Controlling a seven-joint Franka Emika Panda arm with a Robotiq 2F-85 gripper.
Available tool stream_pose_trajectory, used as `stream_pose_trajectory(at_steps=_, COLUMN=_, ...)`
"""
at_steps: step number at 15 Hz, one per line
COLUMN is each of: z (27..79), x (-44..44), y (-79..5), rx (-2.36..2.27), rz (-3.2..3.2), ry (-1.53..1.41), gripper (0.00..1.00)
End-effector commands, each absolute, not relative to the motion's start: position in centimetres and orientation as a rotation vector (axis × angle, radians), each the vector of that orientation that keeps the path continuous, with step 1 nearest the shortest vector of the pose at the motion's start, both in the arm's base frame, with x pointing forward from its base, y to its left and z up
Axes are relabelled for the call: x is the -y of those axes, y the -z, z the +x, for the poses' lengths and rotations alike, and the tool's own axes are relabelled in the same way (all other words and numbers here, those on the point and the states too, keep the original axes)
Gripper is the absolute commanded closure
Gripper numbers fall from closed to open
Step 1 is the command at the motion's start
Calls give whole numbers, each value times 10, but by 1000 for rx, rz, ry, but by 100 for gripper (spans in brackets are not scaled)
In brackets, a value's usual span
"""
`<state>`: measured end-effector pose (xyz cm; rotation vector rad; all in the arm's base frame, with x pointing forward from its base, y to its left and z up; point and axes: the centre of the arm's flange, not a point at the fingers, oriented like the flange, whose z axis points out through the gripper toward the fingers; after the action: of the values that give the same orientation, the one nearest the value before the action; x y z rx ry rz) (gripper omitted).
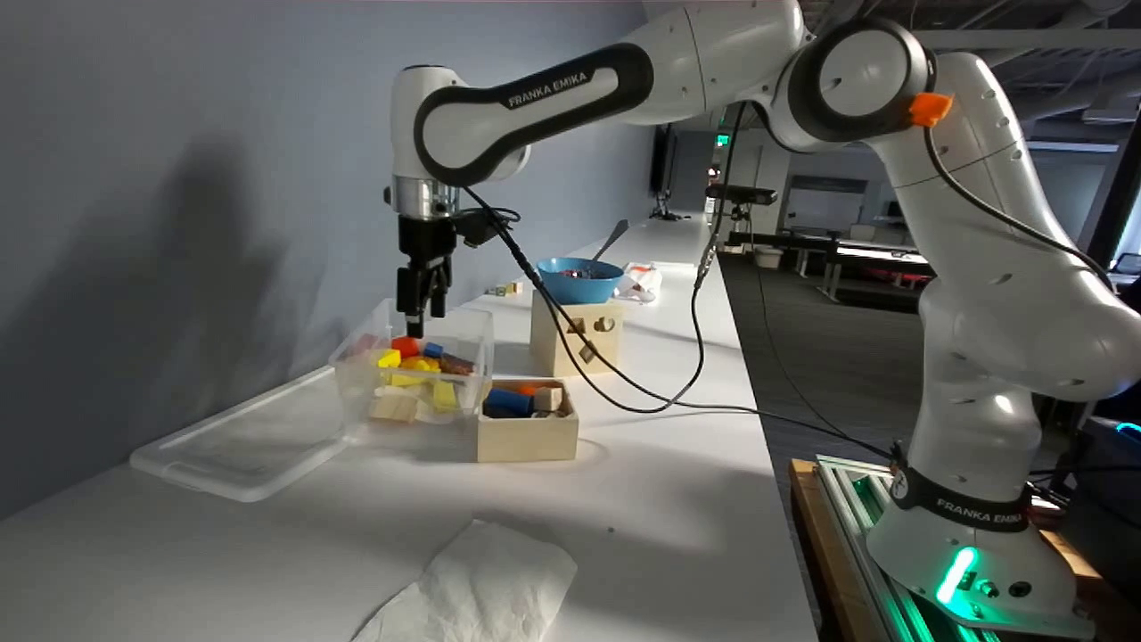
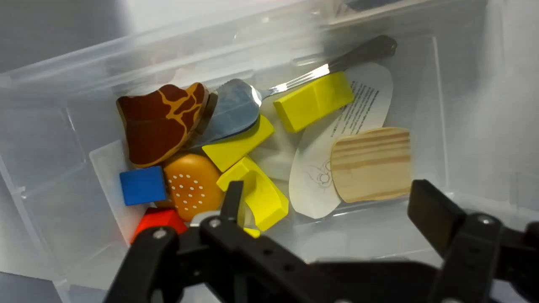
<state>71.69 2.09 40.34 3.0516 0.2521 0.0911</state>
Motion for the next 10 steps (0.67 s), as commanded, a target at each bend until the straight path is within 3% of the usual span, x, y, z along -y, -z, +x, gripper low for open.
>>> stream_pose_trajectory(at_steps=1, z=719, x=-34, y=-392, rx=-286, rz=2988, ry=-73, gripper=0)
stream_pose_trajectory(at_steps=10, z=707, x=-127, y=-317, rx=-615, rz=2979, ry=41, gripper=0)
